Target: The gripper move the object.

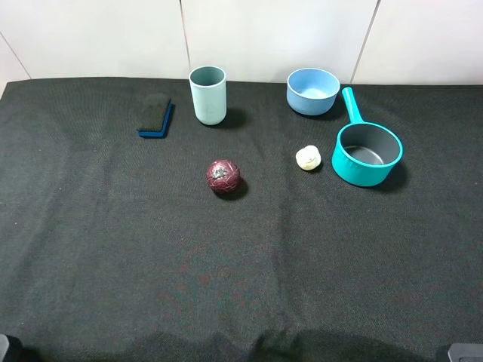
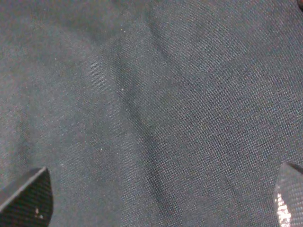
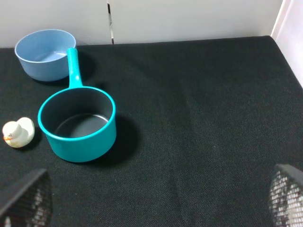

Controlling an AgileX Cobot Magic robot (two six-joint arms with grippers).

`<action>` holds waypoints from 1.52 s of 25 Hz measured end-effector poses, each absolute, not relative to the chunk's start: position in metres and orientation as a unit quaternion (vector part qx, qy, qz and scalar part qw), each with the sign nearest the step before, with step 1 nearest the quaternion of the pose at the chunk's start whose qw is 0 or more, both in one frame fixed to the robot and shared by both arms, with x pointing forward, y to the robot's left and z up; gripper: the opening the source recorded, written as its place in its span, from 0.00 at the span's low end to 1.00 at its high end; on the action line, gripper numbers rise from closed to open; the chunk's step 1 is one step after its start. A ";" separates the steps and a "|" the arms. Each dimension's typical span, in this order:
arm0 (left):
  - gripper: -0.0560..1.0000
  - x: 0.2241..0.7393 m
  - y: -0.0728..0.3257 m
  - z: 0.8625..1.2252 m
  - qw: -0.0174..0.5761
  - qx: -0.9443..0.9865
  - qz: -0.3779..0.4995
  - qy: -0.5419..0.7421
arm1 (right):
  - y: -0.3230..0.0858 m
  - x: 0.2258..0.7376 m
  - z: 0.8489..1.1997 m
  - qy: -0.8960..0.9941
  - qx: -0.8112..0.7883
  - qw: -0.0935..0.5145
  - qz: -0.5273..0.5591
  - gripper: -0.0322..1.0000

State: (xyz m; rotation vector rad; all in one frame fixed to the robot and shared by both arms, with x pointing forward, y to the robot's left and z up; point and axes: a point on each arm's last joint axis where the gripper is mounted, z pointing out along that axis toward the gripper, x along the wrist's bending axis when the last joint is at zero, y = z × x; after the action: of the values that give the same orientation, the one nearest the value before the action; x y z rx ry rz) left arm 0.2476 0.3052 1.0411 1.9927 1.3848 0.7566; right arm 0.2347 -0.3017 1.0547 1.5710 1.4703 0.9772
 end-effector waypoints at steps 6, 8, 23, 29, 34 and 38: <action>0.99 0.232 0.307 1.040 0.322 0.715 0.327 0.528 | -0.302 0.235 1.055 0.576 0.615 0.379 0.383 0.70; 0.99 0.229 0.305 1.040 0.327 0.712 0.332 0.526 | -0.302 0.235 1.055 0.576 0.615 0.379 0.383 0.70; 0.99 0.228 0.301 1.040 0.323 0.713 0.339 0.522 | -0.302 0.235 1.055 0.576 0.615 0.379 0.383 0.70; 0.99 0.228 0.301 1.040 0.323 0.713 0.339 0.522 | -0.302 0.235 1.055 0.576 0.615 0.379 0.383 0.70; 0.99 0.228 0.301 1.040 0.323 0.713 0.339 0.522 | -0.302 0.235 1.055 0.576 0.615 0.379 0.383 0.70; 0.99 0.228 0.301 1.040 0.323 0.713 0.339 0.522 | -0.302 0.235 1.055 0.576 0.615 0.379 0.383 0.70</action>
State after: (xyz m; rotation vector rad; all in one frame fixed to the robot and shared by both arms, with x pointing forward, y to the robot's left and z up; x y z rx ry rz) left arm 0.2280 0.3008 1.0400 1.8728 1.3697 0.8894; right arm 0.2347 -0.3017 1.0547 1.5710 1.4703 0.9772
